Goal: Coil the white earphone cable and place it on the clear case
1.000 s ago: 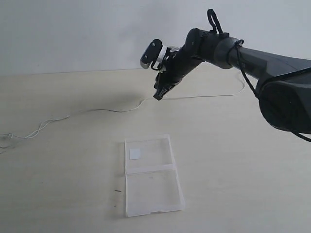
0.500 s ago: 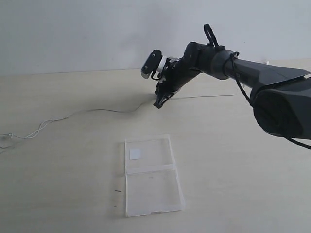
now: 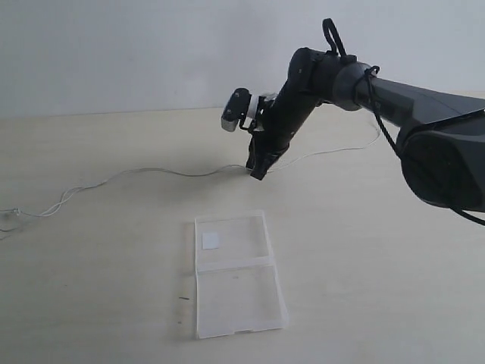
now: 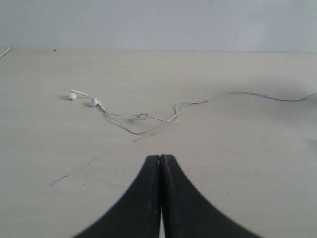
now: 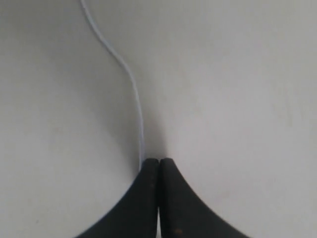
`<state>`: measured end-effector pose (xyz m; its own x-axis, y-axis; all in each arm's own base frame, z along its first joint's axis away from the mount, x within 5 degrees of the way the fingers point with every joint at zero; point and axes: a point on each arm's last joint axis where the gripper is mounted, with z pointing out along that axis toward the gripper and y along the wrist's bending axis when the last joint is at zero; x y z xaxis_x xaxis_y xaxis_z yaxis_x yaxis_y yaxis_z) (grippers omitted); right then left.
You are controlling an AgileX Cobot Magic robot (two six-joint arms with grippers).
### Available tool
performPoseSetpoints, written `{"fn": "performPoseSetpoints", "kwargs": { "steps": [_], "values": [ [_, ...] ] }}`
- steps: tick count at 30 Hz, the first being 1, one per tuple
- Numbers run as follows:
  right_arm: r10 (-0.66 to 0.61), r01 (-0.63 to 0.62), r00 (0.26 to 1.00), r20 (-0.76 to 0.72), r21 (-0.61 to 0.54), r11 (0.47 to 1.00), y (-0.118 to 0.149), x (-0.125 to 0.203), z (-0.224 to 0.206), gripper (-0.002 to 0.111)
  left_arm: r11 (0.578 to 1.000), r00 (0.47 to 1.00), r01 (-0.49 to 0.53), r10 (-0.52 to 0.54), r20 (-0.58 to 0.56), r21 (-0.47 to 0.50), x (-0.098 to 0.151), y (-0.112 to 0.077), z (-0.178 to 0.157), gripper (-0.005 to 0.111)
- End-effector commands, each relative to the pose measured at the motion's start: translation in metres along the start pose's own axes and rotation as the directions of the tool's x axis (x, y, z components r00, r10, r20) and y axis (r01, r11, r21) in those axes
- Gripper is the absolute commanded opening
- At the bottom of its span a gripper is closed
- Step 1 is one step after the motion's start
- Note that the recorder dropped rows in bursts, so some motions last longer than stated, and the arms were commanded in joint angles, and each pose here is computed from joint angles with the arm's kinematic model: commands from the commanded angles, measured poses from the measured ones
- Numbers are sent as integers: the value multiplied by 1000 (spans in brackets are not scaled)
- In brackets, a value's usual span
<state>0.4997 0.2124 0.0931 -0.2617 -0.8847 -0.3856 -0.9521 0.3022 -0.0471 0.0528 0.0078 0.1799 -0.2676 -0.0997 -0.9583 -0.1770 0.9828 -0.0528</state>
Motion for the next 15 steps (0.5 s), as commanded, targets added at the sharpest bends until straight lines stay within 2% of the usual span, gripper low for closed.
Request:
{"fn": "performPoseSetpoints", "kwargs": {
  "steps": [1, 4, 12, 15],
  "values": [
    [-28, 12, 990, -138, -118, 993, 11, 20, 17, 0, 1000, 1000, 2, -2, 18, 8, -1, -1, -1, 0],
    [-34, 12, 989, -147, -147, 989, 13, 21, 14, 0, 1000, 1000, 2, -2, 18, 8, -1, -1, -1, 0],
    [-64, 45, 987, -145, -133, 990, 12, 18, 7, 0, 1000, 1000, 2, -2, 18, 8, -1, -1, -1, 0],
    [-57, 51, 993, -104, -61, 997, 6, 11, -1, 0, 1000, 1000, 2, -2, 18, 8, -1, -1, -1, 0]
  ]
}}
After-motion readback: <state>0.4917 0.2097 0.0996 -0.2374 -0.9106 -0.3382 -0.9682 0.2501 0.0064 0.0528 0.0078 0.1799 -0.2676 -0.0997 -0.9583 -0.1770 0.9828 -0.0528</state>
